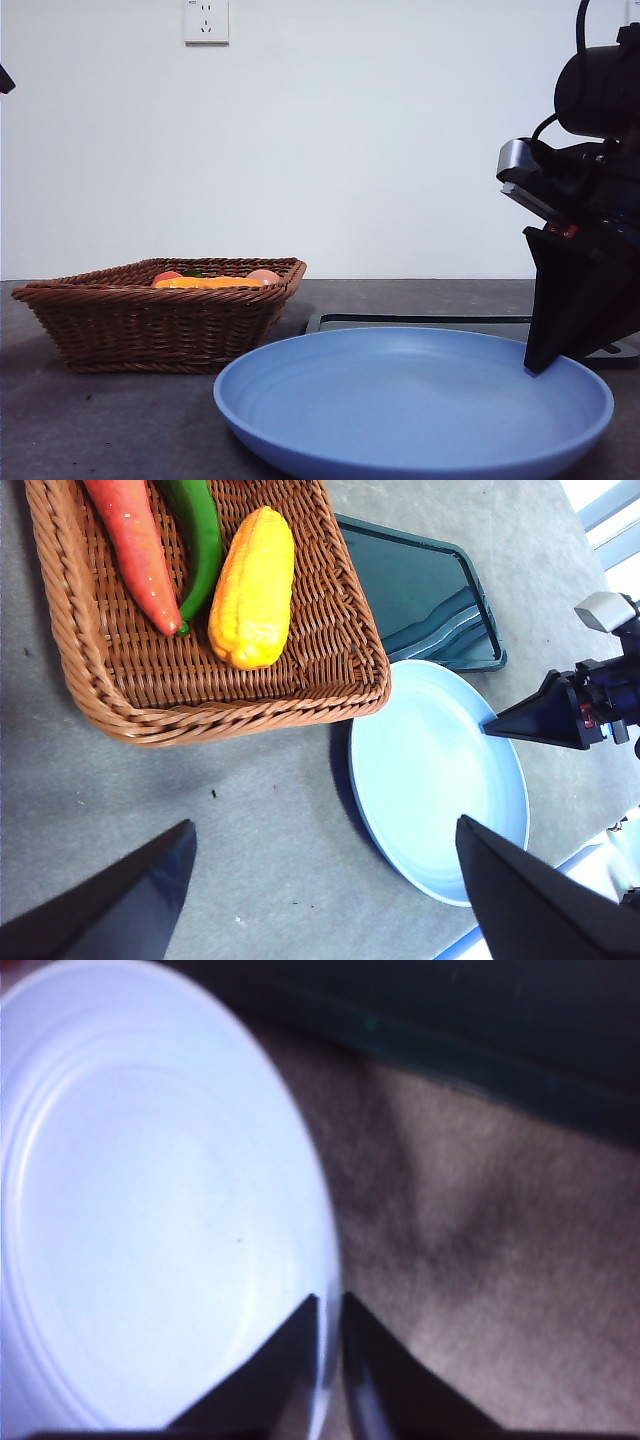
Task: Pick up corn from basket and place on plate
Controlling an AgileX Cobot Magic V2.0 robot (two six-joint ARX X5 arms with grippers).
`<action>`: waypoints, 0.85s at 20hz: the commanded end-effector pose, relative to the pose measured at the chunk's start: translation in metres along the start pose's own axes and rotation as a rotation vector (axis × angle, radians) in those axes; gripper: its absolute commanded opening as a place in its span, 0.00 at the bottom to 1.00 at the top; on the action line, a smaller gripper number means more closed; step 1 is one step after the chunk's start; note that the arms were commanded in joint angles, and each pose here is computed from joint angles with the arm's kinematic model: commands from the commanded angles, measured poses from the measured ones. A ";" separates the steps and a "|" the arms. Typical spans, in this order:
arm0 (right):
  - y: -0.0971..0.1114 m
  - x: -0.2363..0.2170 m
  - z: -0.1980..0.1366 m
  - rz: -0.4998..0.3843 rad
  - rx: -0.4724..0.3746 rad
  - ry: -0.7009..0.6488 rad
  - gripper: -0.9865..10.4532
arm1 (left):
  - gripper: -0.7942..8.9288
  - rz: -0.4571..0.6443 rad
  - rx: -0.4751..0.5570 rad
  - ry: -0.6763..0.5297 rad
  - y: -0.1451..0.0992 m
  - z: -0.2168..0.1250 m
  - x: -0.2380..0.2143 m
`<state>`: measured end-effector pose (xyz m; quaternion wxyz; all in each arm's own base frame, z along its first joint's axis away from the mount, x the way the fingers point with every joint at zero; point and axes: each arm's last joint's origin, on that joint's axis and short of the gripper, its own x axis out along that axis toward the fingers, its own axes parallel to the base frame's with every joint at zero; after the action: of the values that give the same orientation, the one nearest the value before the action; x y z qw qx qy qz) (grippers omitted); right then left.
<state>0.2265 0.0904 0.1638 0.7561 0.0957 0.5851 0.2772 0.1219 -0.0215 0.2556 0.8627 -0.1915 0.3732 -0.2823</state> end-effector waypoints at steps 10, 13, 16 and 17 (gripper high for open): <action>0.010 -0.037 0.001 0.055 -0.004 -0.022 0.09 | 0.51 0.031 0.211 0.030 -0.027 0.051 0.020; 0.020 -0.068 0.002 0.049 -0.032 -0.089 0.09 | 0.51 0.121 0.303 0.090 -0.034 0.072 0.045; 0.028 -0.096 0.003 0.034 -0.054 -0.180 0.09 | 0.51 0.203 0.385 0.170 -0.037 0.090 0.078; 0.030 -0.103 0.004 0.032 -0.058 -0.205 0.09 | 0.51 0.215 0.397 0.199 -0.038 0.095 0.091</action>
<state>0.2014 0.0594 0.2624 0.8087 0.1161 0.4992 0.2887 0.2274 -0.0942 0.2868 0.8670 0.0361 0.4192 -0.2669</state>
